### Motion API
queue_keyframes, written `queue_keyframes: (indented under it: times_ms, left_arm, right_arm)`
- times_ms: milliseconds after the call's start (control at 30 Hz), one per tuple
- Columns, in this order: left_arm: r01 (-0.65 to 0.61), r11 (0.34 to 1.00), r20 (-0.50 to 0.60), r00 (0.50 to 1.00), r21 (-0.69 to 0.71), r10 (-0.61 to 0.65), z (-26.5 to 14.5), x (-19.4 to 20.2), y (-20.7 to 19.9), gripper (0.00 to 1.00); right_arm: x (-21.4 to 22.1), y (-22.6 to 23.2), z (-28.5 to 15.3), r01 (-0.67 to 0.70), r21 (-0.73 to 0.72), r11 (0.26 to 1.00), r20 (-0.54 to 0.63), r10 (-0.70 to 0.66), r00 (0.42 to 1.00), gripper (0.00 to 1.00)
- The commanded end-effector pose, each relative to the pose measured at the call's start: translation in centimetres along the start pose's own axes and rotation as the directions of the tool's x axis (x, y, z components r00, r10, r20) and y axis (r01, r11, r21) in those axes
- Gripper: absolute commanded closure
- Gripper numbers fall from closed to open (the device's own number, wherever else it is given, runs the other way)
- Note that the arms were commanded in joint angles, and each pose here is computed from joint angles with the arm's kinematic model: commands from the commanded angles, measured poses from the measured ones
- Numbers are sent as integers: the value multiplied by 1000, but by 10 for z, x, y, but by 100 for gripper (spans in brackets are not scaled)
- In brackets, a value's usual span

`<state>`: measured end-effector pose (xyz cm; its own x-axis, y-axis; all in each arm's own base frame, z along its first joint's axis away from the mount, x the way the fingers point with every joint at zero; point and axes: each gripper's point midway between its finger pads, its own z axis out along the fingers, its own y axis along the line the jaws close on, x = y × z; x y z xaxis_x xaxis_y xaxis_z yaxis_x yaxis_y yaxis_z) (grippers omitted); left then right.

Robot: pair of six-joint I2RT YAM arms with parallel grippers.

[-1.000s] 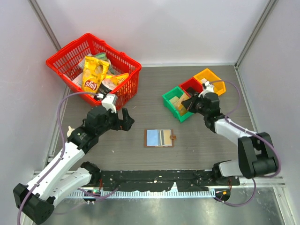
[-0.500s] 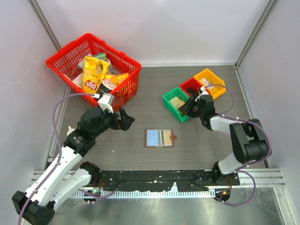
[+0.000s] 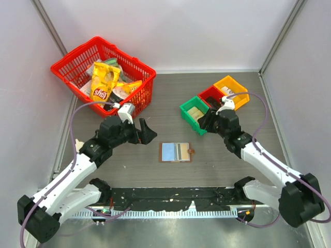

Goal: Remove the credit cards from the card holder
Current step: Remove the credit card from the card holder.

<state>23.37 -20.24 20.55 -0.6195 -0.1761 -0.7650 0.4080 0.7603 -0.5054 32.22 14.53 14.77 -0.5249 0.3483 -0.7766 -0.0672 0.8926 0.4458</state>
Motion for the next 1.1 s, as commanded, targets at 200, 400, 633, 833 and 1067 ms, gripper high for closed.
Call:
queue_keyframes:
  times_ms: [200,400,633,833,1067]
  left_arm:
    - [109,994,-74,991,8,-108,44,26,-24,9]
    - [111,993,-139,985,32,-106,73,47,-41,22]
    - [90,996,-249,965,0,-87,103,87,-41,26]
    - [84,995,-329,939,-56,-98,117,119,-29,43]
    - [95,984,-386,911,-151,-147,116,155,-5,53]
  right_arm:
    - [65,85,-26,92,-250,964,-142,-131,981,52]
    - [102,75,-5,128,-190,973,-250,-174,952,52]
    - [126,57,11,190,-140,972,-320,-226,920,52]
    - [142,53,16,211,-139,968,-382,-249,890,51]
    - [155,53,17,221,-156,963,-421,-267,867,51]
